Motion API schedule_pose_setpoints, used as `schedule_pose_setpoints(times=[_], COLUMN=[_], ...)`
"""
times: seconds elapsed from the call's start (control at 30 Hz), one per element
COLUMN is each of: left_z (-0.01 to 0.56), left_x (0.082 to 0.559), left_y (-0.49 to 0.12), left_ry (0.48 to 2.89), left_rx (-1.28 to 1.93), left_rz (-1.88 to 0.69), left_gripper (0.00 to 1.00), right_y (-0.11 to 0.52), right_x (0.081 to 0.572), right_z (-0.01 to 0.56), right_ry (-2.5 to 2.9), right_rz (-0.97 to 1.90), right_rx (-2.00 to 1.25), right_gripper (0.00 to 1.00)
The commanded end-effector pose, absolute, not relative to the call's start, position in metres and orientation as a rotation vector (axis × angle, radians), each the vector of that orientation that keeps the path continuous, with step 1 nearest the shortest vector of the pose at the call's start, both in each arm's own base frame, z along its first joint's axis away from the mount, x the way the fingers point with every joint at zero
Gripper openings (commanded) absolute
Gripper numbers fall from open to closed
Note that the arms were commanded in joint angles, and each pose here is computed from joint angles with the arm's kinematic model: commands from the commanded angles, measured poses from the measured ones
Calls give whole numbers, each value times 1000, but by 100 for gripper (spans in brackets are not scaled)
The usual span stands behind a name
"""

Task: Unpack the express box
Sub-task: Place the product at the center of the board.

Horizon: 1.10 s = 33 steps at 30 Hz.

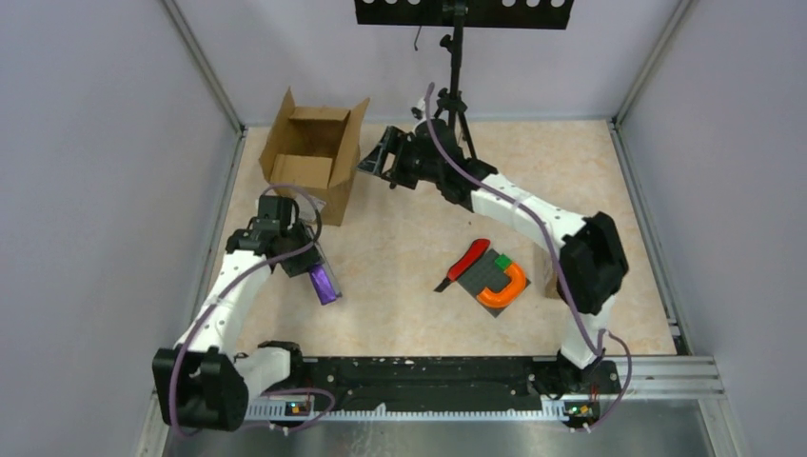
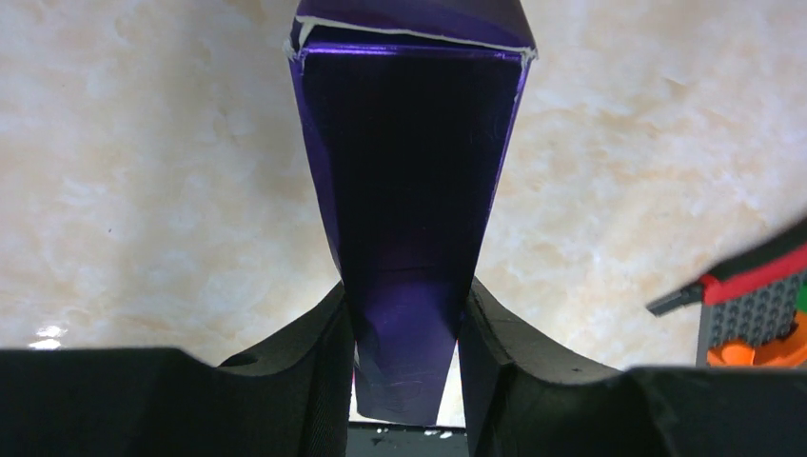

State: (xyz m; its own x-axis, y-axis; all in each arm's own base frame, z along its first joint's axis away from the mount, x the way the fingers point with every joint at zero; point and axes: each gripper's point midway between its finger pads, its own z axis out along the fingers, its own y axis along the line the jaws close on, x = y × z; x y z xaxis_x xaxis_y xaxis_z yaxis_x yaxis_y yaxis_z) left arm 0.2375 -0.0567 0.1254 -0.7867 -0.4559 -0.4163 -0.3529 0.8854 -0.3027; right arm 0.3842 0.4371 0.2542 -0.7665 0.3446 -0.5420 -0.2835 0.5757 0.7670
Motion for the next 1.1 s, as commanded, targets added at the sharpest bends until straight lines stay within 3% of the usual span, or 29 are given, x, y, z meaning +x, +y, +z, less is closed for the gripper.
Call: schedule_pose_setpoints(times=[0.0, 0.33, 0.43, 0.53, 0.57, 0.83, 1.07], left_z=[108, 80, 80, 86, 89, 129, 164], left_x=[273, 294, 296, 296, 296, 283, 260], left_y=[-50, -6, -3, -6, -6, -24, -44], left_ry=[2488, 2442, 2433, 2432, 2433, 2383, 2348], left_rx=[-694, -870, -868, -842, -833, -667, -476], left_rz=[-401, -226, -216, -236, -241, -366, -443], left_gripper=[23, 43, 64, 94, 98, 98, 98], right_y=[408, 331, 305, 277, 268, 195, 96], right_x=[355, 319, 316, 313, 312, 311, 317], right_z=[316, 303, 290, 284, 282, 264, 228], right_ry=[1955, 1968, 1997, 2003, 2005, 2042, 2084], right_rz=[1241, 984, 877, 774, 755, 482, 213], right_rx=[-22, -53, -34, -2, 10, 113, 385], right_gripper=[76, 78, 79, 82, 83, 85, 87])
